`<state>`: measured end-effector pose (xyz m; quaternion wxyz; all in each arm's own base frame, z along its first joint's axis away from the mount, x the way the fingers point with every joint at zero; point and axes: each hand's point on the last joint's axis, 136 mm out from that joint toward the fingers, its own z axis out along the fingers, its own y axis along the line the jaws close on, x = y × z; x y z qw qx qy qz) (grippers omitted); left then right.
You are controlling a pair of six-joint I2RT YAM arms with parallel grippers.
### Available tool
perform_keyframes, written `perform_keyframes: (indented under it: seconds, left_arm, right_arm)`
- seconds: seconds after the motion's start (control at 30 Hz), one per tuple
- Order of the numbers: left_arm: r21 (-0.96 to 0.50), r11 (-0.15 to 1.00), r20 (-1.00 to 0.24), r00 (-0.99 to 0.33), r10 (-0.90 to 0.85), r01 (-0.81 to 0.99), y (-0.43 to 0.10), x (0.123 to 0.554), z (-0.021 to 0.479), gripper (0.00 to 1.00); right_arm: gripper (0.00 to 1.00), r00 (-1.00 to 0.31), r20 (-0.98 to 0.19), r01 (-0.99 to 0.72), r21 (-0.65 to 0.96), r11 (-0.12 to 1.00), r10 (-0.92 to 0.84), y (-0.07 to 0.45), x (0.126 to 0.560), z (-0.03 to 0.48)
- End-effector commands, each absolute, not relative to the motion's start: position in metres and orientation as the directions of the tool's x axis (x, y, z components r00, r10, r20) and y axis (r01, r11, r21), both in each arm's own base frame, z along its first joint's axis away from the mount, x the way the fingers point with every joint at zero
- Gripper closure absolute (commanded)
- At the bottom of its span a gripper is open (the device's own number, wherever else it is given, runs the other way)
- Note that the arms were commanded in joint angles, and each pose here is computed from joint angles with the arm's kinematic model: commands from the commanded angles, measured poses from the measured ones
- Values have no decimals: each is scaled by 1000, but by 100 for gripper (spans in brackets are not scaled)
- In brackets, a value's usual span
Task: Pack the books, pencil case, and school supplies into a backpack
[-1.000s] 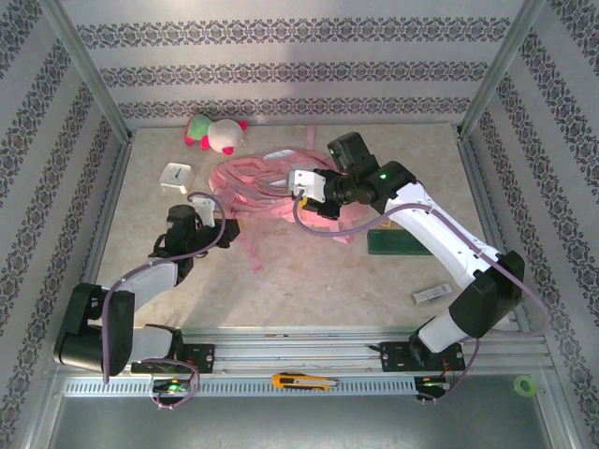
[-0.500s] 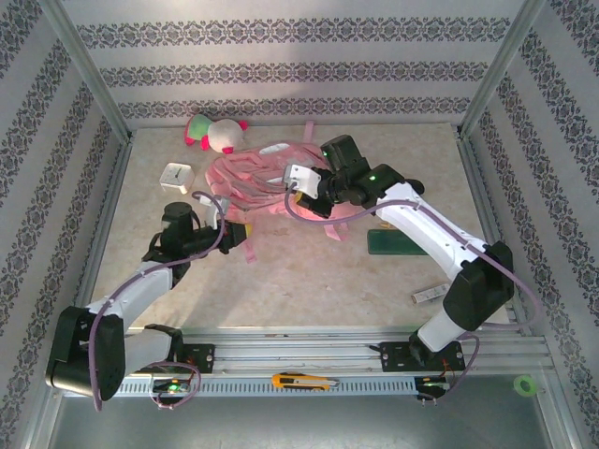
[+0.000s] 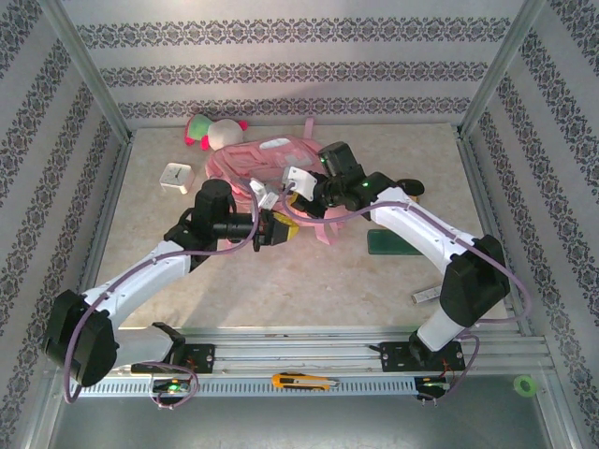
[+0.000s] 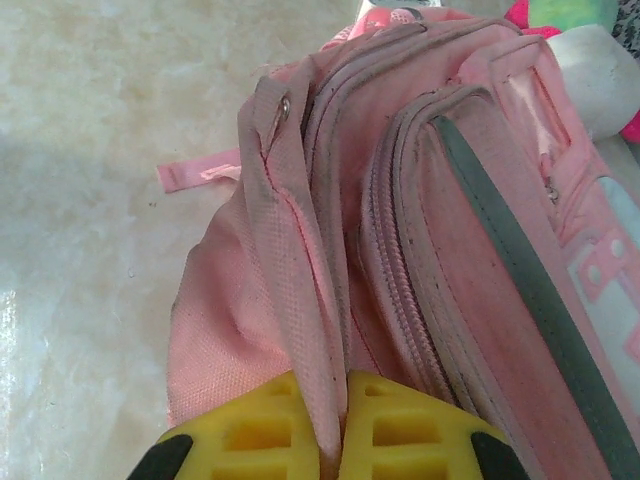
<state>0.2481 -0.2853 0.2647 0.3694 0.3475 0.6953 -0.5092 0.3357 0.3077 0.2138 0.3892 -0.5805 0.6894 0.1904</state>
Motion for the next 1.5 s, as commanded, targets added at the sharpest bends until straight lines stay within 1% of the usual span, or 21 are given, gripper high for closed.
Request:
perform_keyframes:
  seconds: [0.0,0.07,0.17,0.27,0.37,0.43,0.53,0.6,0.67,0.9,1.03,1.2,1.33,1.47]
  left_arm:
    - [-378,262,-893,-424,150,888,-277,241,265,64]
    - [-327,332,-903,-396,167,885,-261,242,265,47]
    - [-210,447,-918,-333,216,870,-230,246,264,32]
    - [-55,537,-923,-248,295,842,-199,255,263,26]
    - [95,529,-888,-169,428,843,-182,263,252,22]
    - [170,489,-843,-131,522,855,-179,269,241,21]
    - [227,406,-784,-81,615,885,-180,279,232,17]
    - [266,378,-774,-37,632,887,-184,290,232,15]
    - [293,324,-769,21,638,900,-191,294,234,15]
    - [309,150,-723,130,679,939,-209,295,218,14]
    - [325,100,-699,168,695,940,-218,294,206,13]
    - [307,42,-715,201,670,951,-227,283,204,12]
    - [286,22,-729,203,654,958,-230,274,205,12]
    - [278,27,-735,195,649,960,-228,267,208,12]
  right_arm:
    - [100,100,-844,-955,-231,188,-527,313,332,255]
    - [100,135,-845,-967,-226,117,-517,306,318,255]
    - [100,223,-836,-968,-252,-10,-502,294,294,255]
    - [100,308,-825,-950,-292,-110,-473,281,271,259]
    - [100,360,-814,-933,-317,-170,-457,271,255,262]
    - [100,388,-804,-922,-330,-205,-451,267,247,262]
    - [100,405,-795,-913,-332,-235,-452,263,239,261]
    - [100,408,-797,-912,-332,-241,-446,262,236,262]
    - [100,405,-797,-913,-324,-248,-448,261,234,262]
    - [100,404,-798,-913,-318,-257,-448,262,233,263]
    - [100,404,-799,-912,-316,-260,-446,262,233,264]
    - [100,396,-799,-916,-306,-261,-452,262,234,263]
    - [100,389,-797,-919,-298,-258,-463,263,236,261]
    - [100,379,-796,-923,-288,-255,-472,263,239,256]
